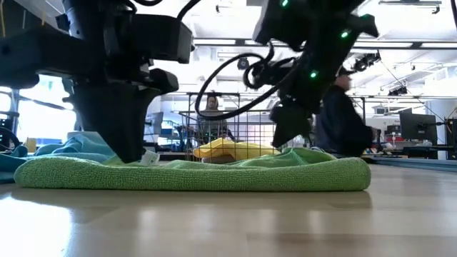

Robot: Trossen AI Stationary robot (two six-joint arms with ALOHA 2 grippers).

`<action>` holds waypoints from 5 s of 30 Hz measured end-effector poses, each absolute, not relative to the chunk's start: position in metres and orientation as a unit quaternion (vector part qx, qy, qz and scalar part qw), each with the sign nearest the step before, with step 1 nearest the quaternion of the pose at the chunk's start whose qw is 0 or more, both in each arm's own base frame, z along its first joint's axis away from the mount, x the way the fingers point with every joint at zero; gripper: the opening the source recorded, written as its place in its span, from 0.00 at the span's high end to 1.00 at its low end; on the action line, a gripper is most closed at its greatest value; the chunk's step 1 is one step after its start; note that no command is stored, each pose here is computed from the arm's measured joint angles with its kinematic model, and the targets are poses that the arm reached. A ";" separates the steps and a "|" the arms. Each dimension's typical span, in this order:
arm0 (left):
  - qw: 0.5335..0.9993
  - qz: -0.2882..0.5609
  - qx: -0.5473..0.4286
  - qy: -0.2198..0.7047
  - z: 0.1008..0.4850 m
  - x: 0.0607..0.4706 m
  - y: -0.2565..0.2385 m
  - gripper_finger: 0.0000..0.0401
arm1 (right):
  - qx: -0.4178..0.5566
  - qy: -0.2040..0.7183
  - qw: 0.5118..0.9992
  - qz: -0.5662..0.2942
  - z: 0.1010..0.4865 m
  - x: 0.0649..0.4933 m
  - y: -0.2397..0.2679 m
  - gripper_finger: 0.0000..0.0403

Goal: Fold microfiber towels
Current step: Fold the green microfiber towel

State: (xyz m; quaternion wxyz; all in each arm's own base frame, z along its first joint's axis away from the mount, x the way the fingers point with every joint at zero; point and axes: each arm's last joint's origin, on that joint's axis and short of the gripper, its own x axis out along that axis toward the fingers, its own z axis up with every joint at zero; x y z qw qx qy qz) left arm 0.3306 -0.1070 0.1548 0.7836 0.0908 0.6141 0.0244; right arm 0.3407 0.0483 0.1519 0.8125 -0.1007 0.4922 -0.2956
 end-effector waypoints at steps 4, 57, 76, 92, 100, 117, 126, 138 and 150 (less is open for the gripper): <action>0.780 0.005 0.060 0.622 0.154 0.329 -0.112 0.91 | -0.050 0.509 0.800 -0.313 0.150 0.342 0.024 0.67; 0.782 -0.015 0.090 0.617 0.154 0.325 -0.125 0.91 | 0.108 0.577 0.757 -0.288 0.113 0.269 0.025 0.67; 0.781 -0.004 0.096 0.618 0.154 0.326 -0.119 0.91 | 0.184 0.638 0.657 -0.357 0.190 0.175 0.033 0.67; 0.790 0.037 0.069 0.608 0.150 0.333 -0.111 0.91 | 0.171 0.329 0.923 -0.105 0.194 0.269 0.093 0.67; 0.777 0.052 0.033 0.627 0.134 0.336 -0.113 0.91 | 0.156 0.367 0.910 -0.113 0.141 0.291 0.103 0.67; 0.770 0.010 -0.049 0.636 0.136 0.338 -0.133 0.91 | 0.170 0.470 0.859 -0.114 0.120 0.279 0.105 0.67; 0.784 -0.007 -0.033 0.619 0.156 0.350 -0.128 0.91 | 0.171 0.432 0.882 -0.084 0.156 0.267 0.109 0.67; 0.731 0.041 0.039 0.680 0.155 0.336 -0.109 0.89 | 0.065 0.394 0.917 -0.014 0.152 0.250 0.161 0.67; 0.717 0.000 -0.022 0.697 0.151 0.331 -0.119 0.65 | 0.046 0.365 0.930 0.026 0.152 0.243 0.183 0.51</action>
